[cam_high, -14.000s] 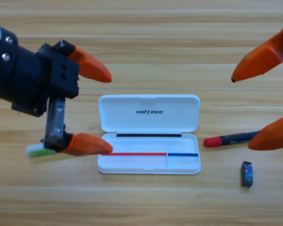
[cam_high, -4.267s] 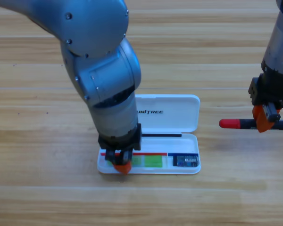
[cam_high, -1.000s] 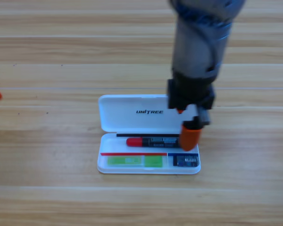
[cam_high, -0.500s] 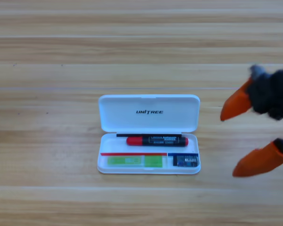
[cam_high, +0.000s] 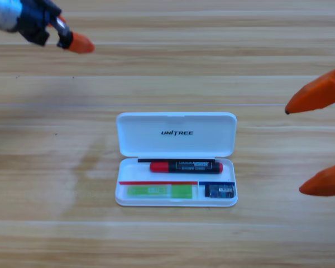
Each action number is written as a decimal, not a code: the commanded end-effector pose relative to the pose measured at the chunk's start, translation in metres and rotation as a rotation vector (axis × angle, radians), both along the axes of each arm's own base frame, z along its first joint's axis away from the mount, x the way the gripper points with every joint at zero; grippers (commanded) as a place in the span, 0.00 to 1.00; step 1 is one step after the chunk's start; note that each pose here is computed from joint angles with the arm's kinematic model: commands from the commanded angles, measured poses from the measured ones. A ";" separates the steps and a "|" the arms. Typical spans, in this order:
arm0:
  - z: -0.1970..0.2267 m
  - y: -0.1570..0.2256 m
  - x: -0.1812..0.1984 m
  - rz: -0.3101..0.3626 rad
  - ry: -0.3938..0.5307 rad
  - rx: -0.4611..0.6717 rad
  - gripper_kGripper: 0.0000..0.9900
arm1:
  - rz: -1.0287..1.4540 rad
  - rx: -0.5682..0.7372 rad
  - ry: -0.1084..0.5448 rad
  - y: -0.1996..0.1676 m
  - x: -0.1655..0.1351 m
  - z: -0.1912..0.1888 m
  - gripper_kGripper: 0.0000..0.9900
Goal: Clean up eraser and pencils
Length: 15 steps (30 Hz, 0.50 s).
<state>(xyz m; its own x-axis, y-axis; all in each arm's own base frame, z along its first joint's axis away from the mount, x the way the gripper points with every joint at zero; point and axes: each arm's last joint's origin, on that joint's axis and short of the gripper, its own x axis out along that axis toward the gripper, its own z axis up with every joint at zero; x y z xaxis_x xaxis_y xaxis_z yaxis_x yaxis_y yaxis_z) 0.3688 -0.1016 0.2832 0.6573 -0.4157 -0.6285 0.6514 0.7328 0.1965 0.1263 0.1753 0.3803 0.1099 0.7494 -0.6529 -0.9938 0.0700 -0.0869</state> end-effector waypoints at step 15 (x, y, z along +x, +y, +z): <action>-0.056 -0.085 -0.036 -0.325 0.011 0.194 0.00 | 0.004 -0.006 0.059 -0.006 -0.001 -0.015 0.95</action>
<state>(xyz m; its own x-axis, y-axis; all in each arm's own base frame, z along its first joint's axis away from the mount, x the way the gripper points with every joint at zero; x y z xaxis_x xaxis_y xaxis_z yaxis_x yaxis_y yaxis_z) 0.3384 -0.1751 0.2558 0.5304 -0.4957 -0.6877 0.8310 0.4646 0.3060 0.1241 0.1747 0.3739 0.0760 0.7487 -0.6586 -0.9971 0.0509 -0.0572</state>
